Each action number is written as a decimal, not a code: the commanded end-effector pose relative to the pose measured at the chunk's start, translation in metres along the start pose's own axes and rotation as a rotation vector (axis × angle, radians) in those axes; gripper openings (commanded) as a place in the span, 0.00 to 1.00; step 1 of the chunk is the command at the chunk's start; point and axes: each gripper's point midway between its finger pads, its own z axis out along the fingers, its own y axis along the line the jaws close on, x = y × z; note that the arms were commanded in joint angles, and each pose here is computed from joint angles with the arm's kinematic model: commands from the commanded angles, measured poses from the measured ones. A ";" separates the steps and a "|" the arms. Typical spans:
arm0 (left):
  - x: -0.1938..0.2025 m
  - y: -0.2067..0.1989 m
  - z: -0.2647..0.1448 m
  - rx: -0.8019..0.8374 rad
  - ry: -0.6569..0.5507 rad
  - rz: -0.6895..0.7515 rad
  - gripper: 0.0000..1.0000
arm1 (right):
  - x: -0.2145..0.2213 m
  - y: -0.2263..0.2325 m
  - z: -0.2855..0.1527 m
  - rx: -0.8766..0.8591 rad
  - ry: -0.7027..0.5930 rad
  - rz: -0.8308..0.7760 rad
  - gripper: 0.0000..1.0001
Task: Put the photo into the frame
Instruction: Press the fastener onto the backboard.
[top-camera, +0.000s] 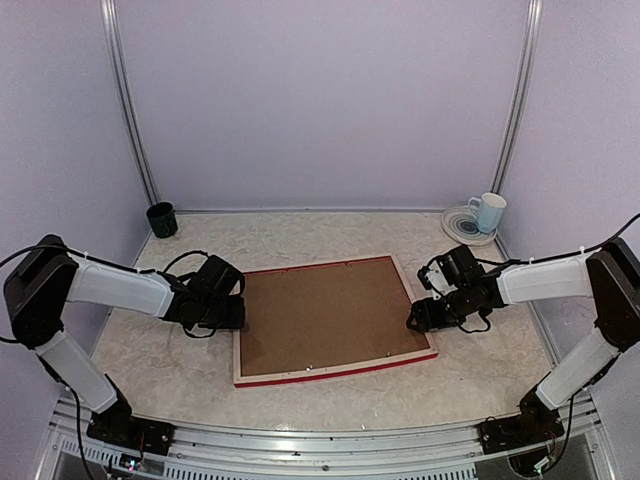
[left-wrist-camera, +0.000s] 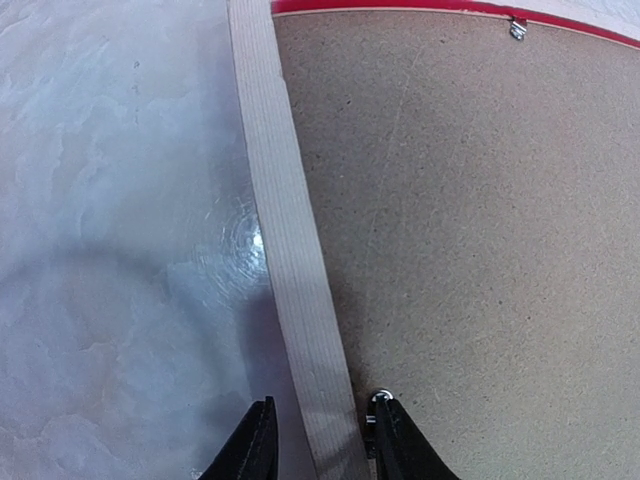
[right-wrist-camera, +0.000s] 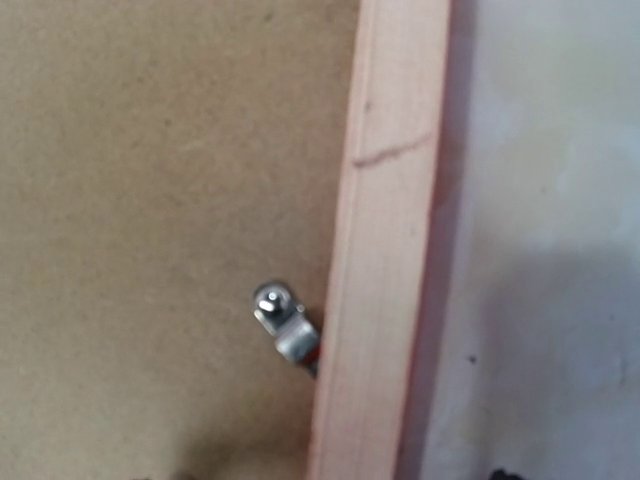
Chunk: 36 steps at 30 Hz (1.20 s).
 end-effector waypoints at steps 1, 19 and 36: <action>0.013 0.004 0.001 -0.017 0.033 0.014 0.33 | -0.002 -0.002 -0.001 -0.004 -0.017 0.011 0.72; 0.017 0.005 -0.008 -0.008 0.038 0.012 0.35 | -0.001 -0.002 0.002 -0.006 -0.013 0.010 0.72; 0.026 0.004 0.006 -0.018 0.067 0.026 0.38 | -0.001 -0.003 0.001 -0.002 -0.013 0.010 0.73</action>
